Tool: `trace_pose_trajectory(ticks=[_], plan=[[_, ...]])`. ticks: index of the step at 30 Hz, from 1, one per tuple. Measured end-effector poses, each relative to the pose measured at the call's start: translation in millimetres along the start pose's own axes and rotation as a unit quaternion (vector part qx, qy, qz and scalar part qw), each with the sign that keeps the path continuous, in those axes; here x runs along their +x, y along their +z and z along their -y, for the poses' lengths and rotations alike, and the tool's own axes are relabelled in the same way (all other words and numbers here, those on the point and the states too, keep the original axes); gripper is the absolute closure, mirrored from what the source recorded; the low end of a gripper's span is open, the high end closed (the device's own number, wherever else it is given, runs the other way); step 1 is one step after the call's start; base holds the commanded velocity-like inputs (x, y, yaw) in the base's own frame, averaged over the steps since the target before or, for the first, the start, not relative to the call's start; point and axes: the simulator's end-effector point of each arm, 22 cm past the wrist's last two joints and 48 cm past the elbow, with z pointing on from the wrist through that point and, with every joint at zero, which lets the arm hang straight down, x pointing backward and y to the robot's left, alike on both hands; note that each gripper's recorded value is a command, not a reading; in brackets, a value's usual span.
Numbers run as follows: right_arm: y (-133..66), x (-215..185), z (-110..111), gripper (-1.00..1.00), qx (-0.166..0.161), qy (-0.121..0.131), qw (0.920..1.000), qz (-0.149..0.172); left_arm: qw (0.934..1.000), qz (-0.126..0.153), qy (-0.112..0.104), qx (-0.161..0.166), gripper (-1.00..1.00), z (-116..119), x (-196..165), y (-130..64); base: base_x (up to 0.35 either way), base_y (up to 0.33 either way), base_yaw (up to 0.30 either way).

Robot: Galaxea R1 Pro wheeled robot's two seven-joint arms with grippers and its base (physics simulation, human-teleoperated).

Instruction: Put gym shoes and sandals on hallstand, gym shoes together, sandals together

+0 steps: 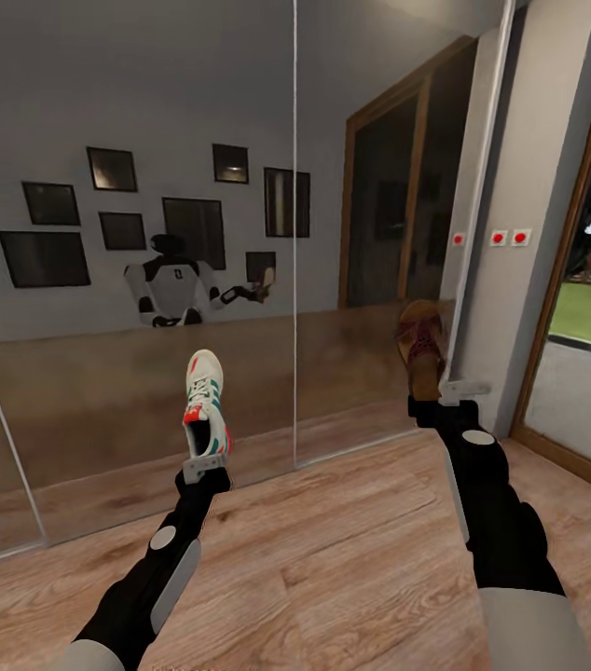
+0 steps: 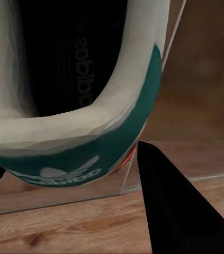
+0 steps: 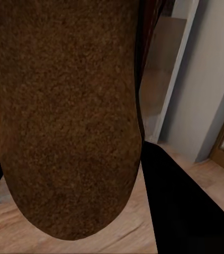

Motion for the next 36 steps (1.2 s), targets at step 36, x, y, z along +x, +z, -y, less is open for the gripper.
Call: trace_pose_trajectory(ticks=[36], plan=[[0.0,0.0,0.0,1.00,0.000,0.000,1.0000,0.000,1.0000,0.000,0.000,0.000,1.00,0.2,0.0,0.0,0.000,0.000,0.296]])
